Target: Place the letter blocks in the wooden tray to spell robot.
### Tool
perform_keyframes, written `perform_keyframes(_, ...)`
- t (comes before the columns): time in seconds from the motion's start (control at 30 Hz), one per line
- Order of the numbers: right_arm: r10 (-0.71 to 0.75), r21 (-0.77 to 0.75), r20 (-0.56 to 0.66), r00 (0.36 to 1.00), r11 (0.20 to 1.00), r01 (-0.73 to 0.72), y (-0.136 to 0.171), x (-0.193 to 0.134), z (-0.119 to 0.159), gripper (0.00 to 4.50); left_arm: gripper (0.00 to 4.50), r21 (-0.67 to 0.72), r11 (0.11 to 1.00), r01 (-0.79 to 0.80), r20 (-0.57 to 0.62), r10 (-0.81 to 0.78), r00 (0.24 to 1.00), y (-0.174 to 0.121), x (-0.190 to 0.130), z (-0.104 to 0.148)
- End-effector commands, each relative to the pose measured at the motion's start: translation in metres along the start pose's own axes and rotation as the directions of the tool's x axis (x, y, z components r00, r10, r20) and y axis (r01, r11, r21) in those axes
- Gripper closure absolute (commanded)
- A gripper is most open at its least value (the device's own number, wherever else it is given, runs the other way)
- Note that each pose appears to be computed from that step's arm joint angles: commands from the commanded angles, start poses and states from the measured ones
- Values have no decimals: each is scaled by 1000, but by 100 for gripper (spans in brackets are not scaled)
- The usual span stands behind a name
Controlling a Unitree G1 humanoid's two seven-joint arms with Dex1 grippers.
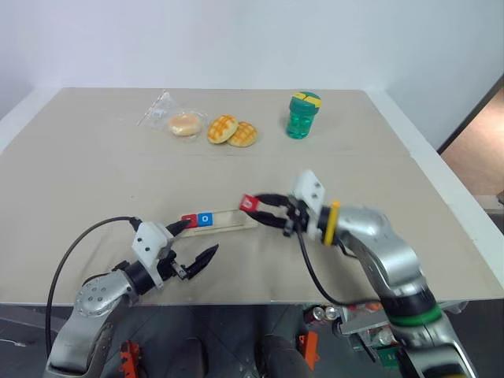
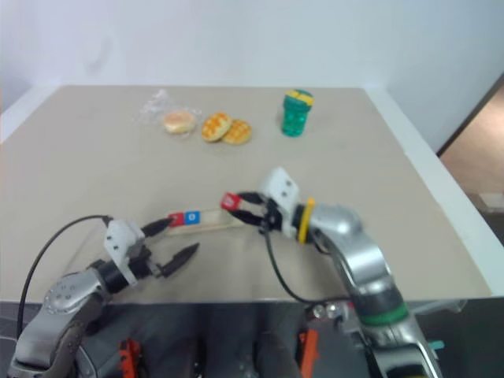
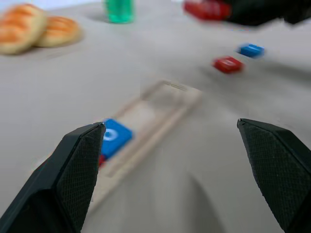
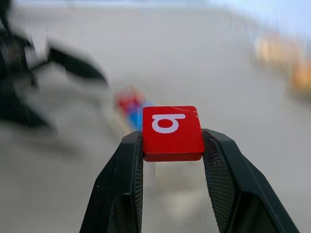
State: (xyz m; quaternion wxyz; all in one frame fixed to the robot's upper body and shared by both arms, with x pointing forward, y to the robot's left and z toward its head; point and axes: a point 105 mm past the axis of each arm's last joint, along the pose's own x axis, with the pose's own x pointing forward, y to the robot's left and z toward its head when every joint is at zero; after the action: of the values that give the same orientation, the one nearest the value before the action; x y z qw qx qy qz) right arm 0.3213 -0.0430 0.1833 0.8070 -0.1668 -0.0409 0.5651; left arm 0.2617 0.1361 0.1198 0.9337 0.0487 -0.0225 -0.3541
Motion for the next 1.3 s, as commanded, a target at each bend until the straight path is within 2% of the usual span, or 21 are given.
perform_keyframes(0.03, 72, -30, -39, 997, 997, -73, -8, 14, -11, 333, 0, 38, 998, -44, 35, 43, 998, 4, 1, 8)
perform_keyframes(0.23, 180, -82, -122, 976, 978, -191, -17, 28, -36, 333, 0, 38, 995, -92, 44, 91, 995, 3, 2, 7)
perform_keyframes(0.4, 265, -111, -141, 954, 953, -281, -18, 36, -40, 333, 0, 19, 993, -112, 47, 111, 993, -2, 1, 6)
perform_keyframes(0.8, 320, -133, -159, 934, 930, -342, -16, 58, -42, 333, 0, 21, 989, -146, 49, 145, 988, -4, 2, 7)
perform_keyframes(0.83, 321, -133, -164, 933, 930, -344, -16, 58, -43, 283, 0, 23, 988, -151, 47, 150, 988, -4, 1, 7)
perform_keyframes(1.3, 325, -139, -207, 923, 924, -357, -19, 64, -52, 283, 0, 13, 983, -185, 46, 184, 982, -3, 4, 6)
